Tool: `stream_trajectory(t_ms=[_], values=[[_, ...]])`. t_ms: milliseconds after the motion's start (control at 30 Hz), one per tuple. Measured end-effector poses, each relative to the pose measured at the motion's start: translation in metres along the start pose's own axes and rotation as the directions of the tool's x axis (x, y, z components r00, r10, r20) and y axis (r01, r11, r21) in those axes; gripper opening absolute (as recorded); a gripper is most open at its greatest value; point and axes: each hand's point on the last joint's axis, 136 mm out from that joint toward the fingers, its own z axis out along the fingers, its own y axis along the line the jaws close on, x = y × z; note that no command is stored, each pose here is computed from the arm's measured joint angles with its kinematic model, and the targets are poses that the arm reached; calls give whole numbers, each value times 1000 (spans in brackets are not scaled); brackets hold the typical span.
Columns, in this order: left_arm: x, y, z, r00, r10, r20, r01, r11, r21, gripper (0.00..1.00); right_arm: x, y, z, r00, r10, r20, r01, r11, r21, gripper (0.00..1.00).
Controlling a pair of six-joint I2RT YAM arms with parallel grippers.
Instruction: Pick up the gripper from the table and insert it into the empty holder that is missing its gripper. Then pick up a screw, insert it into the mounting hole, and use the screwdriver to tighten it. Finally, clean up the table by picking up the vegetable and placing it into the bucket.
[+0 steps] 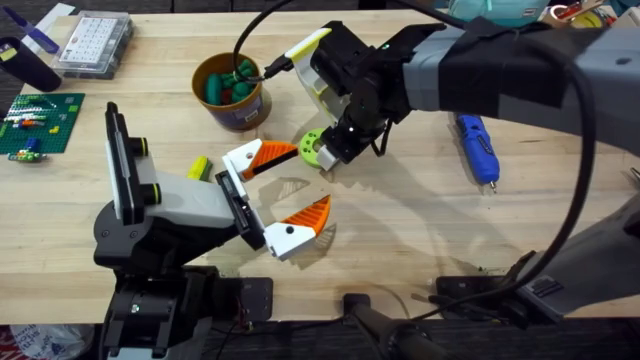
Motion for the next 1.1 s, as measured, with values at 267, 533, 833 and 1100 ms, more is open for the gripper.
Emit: stream_trajectory(t_ms=[267,533,833,1100], values=[[2,1,0,1000,-11,-6,11,1000,-4,990,-4,0,0,1000,-1,16,1,1000,0,433],[2,1,0,1000,-11,-6,11,1000,-4,990,-11,0,0,999,-3,47,3,1000,1,433],[2,1,0,1000,-12,-6,12,1000,-4,990,-13,0,0,999,-4,55,4,1000,1,433],[2,1,0,1000,-13,-7,13,1000,-4,990,-14,0,0,998,-4,59,4,1000,1,433]])
